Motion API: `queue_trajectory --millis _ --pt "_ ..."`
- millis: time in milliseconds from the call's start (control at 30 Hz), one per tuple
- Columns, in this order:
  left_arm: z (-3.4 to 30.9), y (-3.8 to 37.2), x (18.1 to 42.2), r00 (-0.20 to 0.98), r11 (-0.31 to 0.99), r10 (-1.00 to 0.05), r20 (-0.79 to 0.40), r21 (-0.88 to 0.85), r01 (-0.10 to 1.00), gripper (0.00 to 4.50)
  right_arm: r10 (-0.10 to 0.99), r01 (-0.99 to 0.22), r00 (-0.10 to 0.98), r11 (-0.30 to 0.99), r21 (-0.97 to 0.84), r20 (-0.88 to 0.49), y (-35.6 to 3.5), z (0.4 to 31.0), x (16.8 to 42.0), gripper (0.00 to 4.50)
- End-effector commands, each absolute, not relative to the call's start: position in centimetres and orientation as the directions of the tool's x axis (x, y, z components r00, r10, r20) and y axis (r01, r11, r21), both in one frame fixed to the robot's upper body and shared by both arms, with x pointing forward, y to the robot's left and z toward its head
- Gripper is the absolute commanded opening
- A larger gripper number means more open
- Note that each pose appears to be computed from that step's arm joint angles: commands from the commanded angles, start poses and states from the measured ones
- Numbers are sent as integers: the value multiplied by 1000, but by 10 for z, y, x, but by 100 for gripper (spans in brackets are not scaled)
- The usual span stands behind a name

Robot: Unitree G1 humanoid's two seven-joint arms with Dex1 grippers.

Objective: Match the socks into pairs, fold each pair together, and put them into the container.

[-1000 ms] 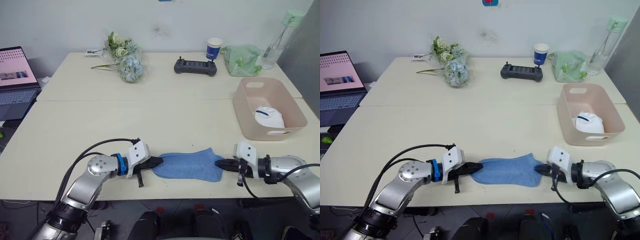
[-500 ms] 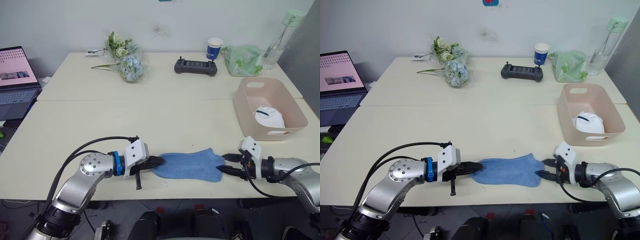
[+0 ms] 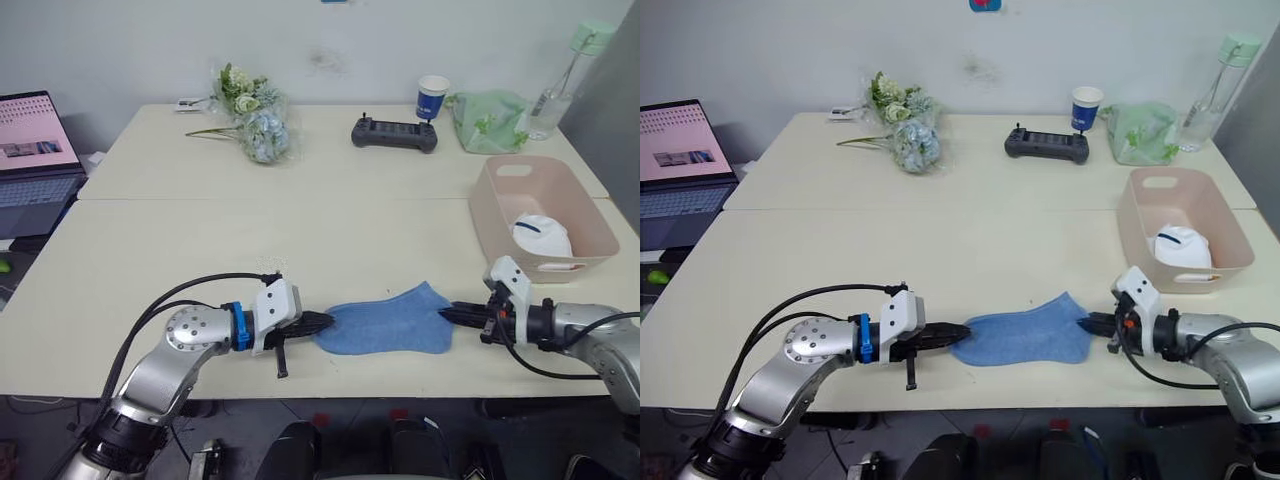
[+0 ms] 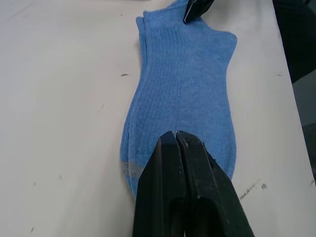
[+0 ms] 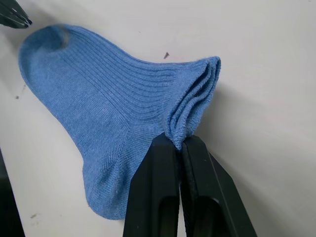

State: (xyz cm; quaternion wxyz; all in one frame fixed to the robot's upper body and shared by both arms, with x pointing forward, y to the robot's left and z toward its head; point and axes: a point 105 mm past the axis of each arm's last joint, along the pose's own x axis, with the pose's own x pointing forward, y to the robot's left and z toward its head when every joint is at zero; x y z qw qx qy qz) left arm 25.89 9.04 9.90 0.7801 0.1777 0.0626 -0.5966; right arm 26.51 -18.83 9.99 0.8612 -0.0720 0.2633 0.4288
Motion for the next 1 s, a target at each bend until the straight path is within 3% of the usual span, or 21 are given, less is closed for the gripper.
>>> queue_trajectory --millis 33,367,567,800,1000 --pt "104 66 264 223 175 -936 -273 192 966 0 708 -790 511 610 58 -488 -192 122 270 4" --pt "60 31 285 117 74 -894 -432 115 991 0 755 -818 446 562 124 -480 -188 123 265 4" --pt "39 32 288 140 98 -868 -477 113 989 0 913 -826 279 386 411 -298 -154 145 238 4" --pt "42 38 284 150 118 -873 -464 97 988 0 968 -800 236 244 548 -87 -109 164 238 4" --pt "80 54 276 201 192 -911 -360 61 979 0 960 -793 254 279 541 -121 -77 147 257 4"
